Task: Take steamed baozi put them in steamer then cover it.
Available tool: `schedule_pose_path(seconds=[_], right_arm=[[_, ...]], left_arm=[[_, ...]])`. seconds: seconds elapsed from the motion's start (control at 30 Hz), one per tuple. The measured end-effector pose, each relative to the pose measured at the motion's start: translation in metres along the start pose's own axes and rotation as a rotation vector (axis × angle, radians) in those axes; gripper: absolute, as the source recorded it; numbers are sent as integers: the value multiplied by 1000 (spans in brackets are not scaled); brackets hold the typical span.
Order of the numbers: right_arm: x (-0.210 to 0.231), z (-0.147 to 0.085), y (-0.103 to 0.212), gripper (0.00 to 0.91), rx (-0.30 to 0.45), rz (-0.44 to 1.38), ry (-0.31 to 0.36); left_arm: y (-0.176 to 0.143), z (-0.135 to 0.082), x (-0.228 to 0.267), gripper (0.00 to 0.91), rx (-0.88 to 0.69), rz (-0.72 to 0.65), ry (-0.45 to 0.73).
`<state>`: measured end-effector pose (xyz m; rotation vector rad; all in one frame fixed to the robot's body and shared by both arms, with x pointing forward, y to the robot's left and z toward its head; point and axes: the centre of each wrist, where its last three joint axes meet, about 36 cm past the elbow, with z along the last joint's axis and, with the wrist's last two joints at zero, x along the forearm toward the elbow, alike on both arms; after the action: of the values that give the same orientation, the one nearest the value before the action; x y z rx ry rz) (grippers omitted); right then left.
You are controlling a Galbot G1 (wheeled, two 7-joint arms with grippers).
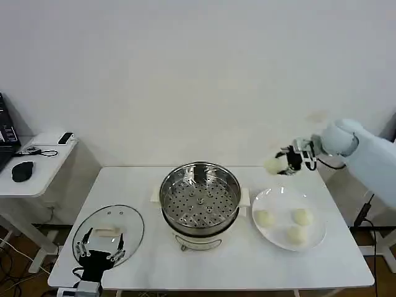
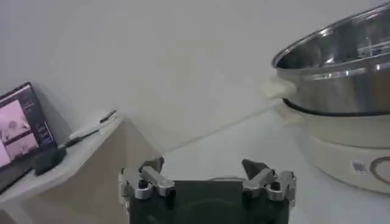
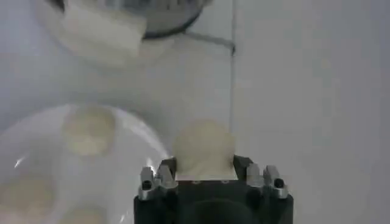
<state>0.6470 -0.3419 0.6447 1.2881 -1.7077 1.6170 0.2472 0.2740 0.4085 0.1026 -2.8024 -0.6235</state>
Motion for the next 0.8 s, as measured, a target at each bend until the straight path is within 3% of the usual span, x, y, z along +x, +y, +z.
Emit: schedule_pose_path(seconds=[0.27, 0.53, 0.8], right_arm=[[-7, -69, -28, 635, 155, -19, -84], [-40, -137, -36, 635, 342, -71, -142], [-82, -183, -29, 635, 541, -115, -167]], left_arm=[[2, 3, 1, 907, 10, -6, 14], [5, 6, 4, 907, 9, -19, 28], [9, 9, 7, 907, 8, -38, 42]])
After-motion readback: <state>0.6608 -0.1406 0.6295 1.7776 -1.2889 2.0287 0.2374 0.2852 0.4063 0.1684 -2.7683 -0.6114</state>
